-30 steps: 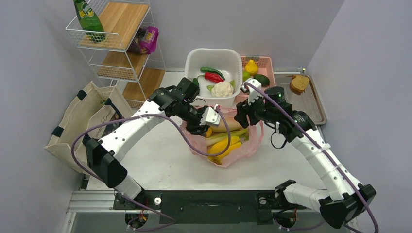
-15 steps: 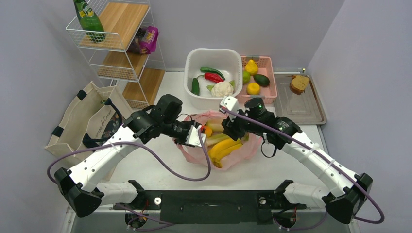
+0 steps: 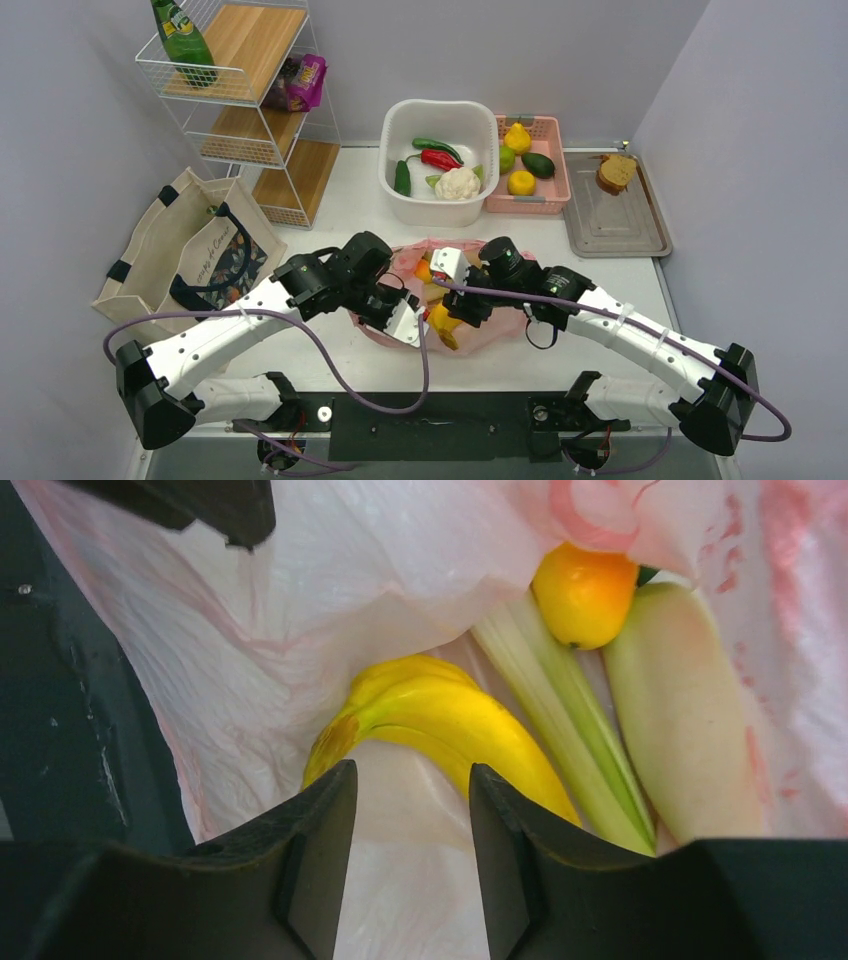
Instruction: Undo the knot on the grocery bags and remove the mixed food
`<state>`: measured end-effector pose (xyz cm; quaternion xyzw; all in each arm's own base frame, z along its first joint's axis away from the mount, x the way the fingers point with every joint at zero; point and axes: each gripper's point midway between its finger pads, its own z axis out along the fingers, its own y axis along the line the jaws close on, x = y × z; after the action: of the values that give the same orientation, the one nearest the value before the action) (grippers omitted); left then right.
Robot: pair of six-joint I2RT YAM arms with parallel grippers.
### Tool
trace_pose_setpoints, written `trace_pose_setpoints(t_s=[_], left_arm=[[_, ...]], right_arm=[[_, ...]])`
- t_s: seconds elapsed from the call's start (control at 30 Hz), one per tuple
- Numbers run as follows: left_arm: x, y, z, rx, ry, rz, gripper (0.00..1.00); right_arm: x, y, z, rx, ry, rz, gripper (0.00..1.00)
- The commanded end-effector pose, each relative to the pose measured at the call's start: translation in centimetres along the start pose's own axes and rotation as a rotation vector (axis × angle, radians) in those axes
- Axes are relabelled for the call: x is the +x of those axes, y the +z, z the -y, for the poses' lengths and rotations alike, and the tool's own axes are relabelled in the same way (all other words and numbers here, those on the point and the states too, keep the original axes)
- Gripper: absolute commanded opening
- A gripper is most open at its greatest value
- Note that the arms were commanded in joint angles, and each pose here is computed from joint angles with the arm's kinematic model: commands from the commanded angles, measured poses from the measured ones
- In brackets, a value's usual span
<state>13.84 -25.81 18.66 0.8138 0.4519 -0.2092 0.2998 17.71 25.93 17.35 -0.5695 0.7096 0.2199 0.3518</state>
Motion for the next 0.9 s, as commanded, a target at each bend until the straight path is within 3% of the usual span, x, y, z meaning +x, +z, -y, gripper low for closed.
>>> trace_pose_setpoints(t_s=[0.0,0.13,0.37,0.73,0.87], left_arm=[[-0.2,-0.5,-0.4,-0.052,0.058,0.002,0.23],[0.1,-0.4,-0.3,-0.055,0.067,-0.007,0.13],[0.3,-0.7,0.1,-0.067,0.093,-0.016,0.08],[0.4,-1.3,1.2,-0.101,0.074,0.004,0.08],[0.9,-1.5,1.7,-0.111,0.074,-0.002,0.07]], right_arm=[[-0.5,0.7,-1.1,-0.019,0.108,0.085,0.43],[0.2,1.7,-1.8,-0.013,0.280,0.112,0.52],[1.6,3.8,-2.7,-0.026,0.490,0.115,0.65],[5.7,5.7,-2.5,0.044,0.471,-0.039,0.71],[6.9,5.8,-3.0,0.038,0.425,-0.079,0.65]])
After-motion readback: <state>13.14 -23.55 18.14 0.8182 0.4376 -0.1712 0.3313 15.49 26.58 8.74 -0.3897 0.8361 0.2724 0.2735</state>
